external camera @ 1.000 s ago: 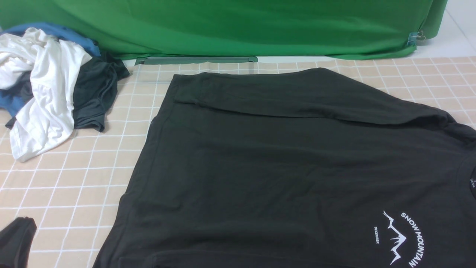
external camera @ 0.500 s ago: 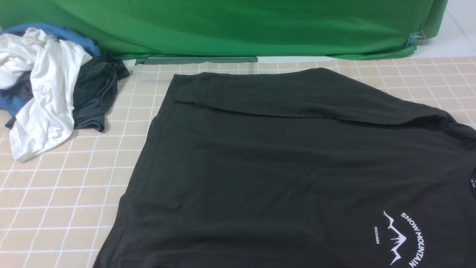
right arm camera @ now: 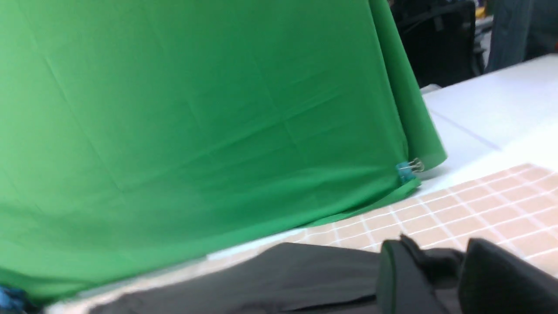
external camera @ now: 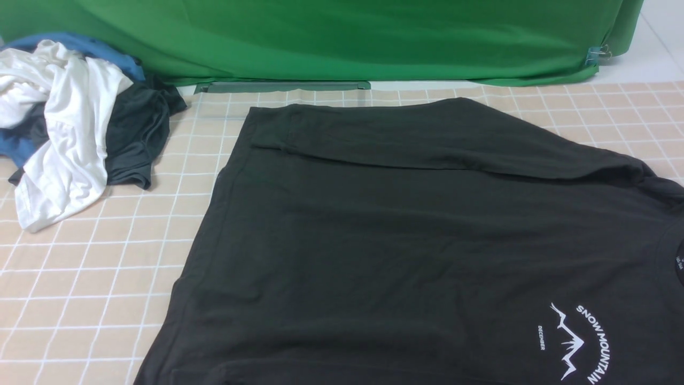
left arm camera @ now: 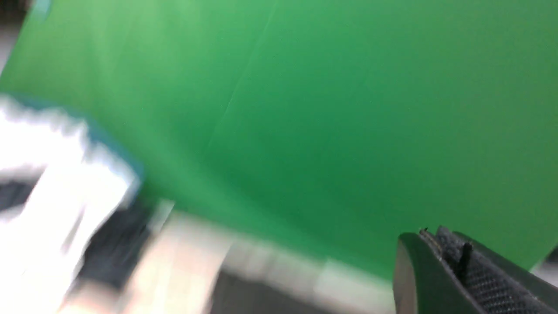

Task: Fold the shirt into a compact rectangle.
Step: 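Grasp the left edge of the dark T-shirt lying flat on the table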

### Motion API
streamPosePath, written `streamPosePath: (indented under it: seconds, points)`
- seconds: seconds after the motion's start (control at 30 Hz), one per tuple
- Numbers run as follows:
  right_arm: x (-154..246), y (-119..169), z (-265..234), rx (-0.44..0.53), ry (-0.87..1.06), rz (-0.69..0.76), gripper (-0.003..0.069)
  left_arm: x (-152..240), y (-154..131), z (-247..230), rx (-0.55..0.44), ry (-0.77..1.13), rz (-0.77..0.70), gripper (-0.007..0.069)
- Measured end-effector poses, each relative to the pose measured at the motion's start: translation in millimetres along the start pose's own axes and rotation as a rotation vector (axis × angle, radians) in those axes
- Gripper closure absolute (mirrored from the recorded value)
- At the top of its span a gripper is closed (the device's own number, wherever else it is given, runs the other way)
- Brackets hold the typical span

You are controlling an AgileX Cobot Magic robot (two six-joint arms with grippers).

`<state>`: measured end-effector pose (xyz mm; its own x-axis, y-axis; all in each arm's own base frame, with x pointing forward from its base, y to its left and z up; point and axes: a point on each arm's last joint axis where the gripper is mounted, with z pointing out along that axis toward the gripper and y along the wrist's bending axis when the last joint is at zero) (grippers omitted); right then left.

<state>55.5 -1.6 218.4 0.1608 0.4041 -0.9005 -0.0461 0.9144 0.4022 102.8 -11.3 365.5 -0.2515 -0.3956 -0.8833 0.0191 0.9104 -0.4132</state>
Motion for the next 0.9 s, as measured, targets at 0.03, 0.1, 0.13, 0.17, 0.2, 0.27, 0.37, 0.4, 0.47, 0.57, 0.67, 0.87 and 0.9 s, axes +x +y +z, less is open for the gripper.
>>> streamPosePath:
  seconds: [0.03, 0.1, 0.13, 0.17, 0.2, 0.27, 0.37, 0.4, 0.47, 0.57, 0.67, 0.87, 0.9]
  points:
    - [0.0, 0.0, 0.0, 0.000, 0.000, 0.008, 0.0420, 0.6, 0.0, 13.4, -0.031, 0.124, 0.052, 0.0603]
    - [-0.1, 0.0, 0.0, 0.000, -0.001, 0.012, 0.0420, 6.6, 2.8, 38.2, -0.066, 0.325, 0.126, 0.0603]
    - [-0.7, 0.2, 0.0, -0.002, -0.007, 0.016, 0.0420, 12.3, 5.7, 51.7, -0.079, 0.423, 0.149, 0.0603]
    - [-2.1, 0.7, 0.0, -0.008, -0.023, 0.022, 0.0420, 21.0, 10.0, 67.4, -0.092, 0.530, 0.161, 0.0603]
    - [-3.4, 1.2, -0.1, -0.013, -0.037, 0.027, 0.0420, 29.0, 13.9, 79.7, -0.100, 0.614, 0.166, 0.0603]
    - [-6.0, 2.1, -0.2, -0.022, -0.059, 0.048, 0.0422, 46.0, 21.5, 100.3, -0.118, 0.778, 0.161, 0.0603]
    - [-11.3, 5.3, -0.3, 0.005, -0.014, 0.093, 0.0435, 61.6, 26.1, 116.0, -0.131, 0.904, 0.172, 0.0606]
    - [-19.8, 10.0, -0.8, 0.008, 0.043, 0.109, 0.0463, 72.7, 25.6, 125.5, -0.130, 0.973, 0.202, 0.0610]
    - [-34.0, 17.5, -0.3, 0.033, 0.118, 0.090, 0.0517, 85.4, 20.6, 135.1, -0.120, 1.029, 0.238, 0.0610]
    - [-51.7, 26.7, 3.7, 0.065, 0.230, 0.023, 0.0578, 99.6, 11.5, 142.6, -0.104, 1.082, 0.289, 0.0610]
    - [-72.5, 38.7, 21.0, 0.111, 0.482, -0.121, 0.0623, 124.5, 2.4, 153.0, -0.106, 1.195, 0.330, 0.0610]
    - [-77.4, 49.0, 55.7, 0.086, 0.829, -0.240, 0.0617, 150.2, 6.5, 165.6, -0.146, 1.328, 0.362, 0.0566]
    - [-77.0, 49.6, 57.7, 0.078, 0.841, -0.240, 0.0617, 150.7, 7.0, 165.9, -0.149, 1.331, 0.366, 0.0566]
